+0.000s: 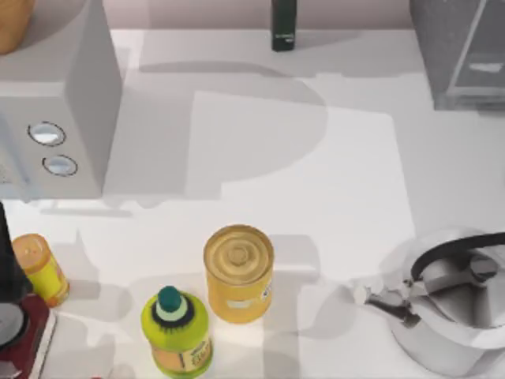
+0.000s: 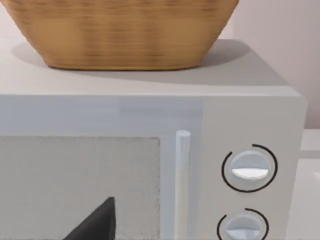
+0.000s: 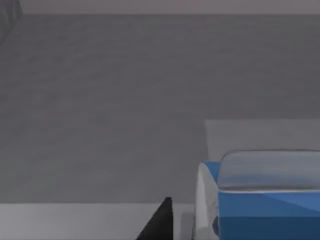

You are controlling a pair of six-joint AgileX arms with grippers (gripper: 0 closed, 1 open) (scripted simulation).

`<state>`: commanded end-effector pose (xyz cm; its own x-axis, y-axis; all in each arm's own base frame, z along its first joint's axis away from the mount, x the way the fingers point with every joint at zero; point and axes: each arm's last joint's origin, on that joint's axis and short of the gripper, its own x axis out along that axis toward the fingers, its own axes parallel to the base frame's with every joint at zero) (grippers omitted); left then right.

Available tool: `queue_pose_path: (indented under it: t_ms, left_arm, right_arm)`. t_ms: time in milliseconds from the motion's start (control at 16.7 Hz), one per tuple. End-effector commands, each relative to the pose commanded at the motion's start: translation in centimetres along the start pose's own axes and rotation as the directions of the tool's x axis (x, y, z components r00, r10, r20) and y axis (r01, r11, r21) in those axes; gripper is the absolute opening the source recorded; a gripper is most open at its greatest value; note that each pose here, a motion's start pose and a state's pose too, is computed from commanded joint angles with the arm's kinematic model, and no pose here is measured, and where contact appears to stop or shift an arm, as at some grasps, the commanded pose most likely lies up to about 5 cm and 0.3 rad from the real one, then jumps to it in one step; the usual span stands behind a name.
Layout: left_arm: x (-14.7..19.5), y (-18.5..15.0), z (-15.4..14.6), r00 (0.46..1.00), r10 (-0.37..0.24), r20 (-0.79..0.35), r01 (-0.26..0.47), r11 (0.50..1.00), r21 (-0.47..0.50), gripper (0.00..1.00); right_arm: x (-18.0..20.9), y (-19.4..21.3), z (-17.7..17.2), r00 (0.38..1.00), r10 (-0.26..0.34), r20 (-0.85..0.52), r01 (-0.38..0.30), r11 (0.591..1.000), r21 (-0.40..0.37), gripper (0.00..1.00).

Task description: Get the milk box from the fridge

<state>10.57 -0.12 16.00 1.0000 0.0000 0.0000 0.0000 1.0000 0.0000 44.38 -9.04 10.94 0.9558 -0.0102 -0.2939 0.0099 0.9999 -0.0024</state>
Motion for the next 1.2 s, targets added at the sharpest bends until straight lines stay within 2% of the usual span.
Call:
queue_pose_path:
  t_ms: [360, 960, 1200]
  left_arm:
    - [0.0, 0.0, 0.0, 1.000, 0.000, 0.000, 0.000, 1.000, 0.000, 1.00]
    - [0.0, 0.0, 0.0, 1.000, 0.000, 0.000, 0.000, 1.000, 0.000, 1.00]
    - [0.0, 0.0, 0.0, 1.000, 0.000, 0.000, 0.000, 1.000, 0.000, 1.00]
  right_arm:
    - [0.0, 0.0, 0.0, 1.000, 0.000, 0.000, 0.000, 1.000, 0.000, 0.02]
    - [-0.1, -0.1, 0.1, 1.000, -0.002, 0.001, 0.002, 1.000, 0.002, 0.00]
    - [-0.5, 0.0, 1.7, 1.000, 0.002, 0.005, -0.002, 1.000, -0.002, 0.00]
